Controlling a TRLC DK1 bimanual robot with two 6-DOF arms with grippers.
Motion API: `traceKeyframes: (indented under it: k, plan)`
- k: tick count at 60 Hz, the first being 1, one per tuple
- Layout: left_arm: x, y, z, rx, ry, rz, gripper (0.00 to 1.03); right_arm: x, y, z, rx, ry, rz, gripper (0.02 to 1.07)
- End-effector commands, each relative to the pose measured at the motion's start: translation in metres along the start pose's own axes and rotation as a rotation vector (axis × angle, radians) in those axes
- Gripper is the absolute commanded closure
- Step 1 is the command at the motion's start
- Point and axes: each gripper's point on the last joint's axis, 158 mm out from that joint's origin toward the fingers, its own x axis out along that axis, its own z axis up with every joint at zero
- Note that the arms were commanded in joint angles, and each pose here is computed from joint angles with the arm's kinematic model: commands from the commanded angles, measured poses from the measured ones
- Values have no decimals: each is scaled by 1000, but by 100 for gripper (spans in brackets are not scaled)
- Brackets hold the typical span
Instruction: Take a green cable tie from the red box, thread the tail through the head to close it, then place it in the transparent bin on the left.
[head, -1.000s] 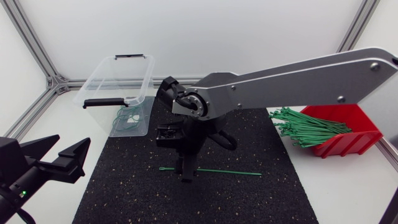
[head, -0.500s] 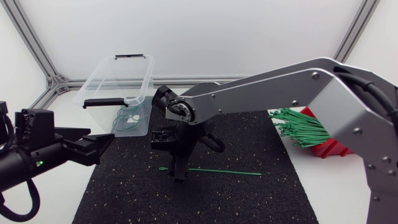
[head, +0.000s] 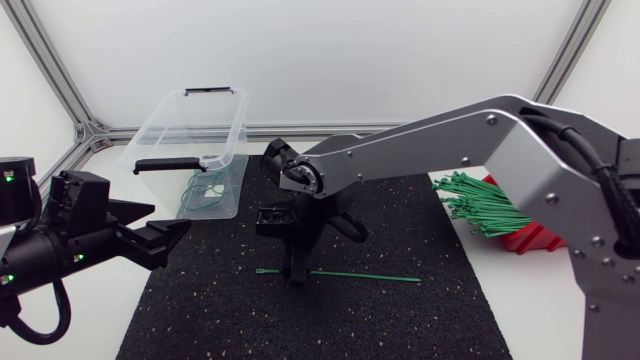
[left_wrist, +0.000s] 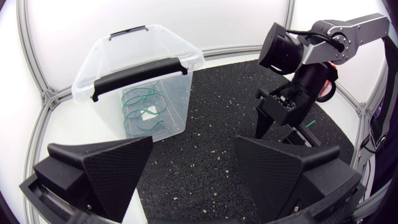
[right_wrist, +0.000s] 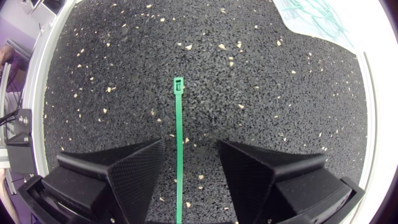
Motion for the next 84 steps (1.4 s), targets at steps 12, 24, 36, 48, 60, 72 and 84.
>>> traceKeyframes:
  k: [12,24,36,48,60,72,84]
  plan:
    - [-1,2,12,30,-27,0,12,28,35,-16,-34,57,82,53]
    - [-1,0,12,34,-27,-4,12,32,52,-24,-43,74,99,57]
    - [-2,-1,13,38,-27,-8,12,31,67,-27,-55,80,105,61]
    - [-2,-2,11,39,-27,-8,12,31,72,-28,-61,82,109,81]
    - [-3,-1,12,40,-30,-5,12,31,75,-27,-60,78,106,98]
    - [-4,-1,12,41,-34,-4,11,26,85,-27,-70,70,98,100]
    - [-4,-1,13,42,-38,-3,11,13,89,-26,-80,56,79,101]
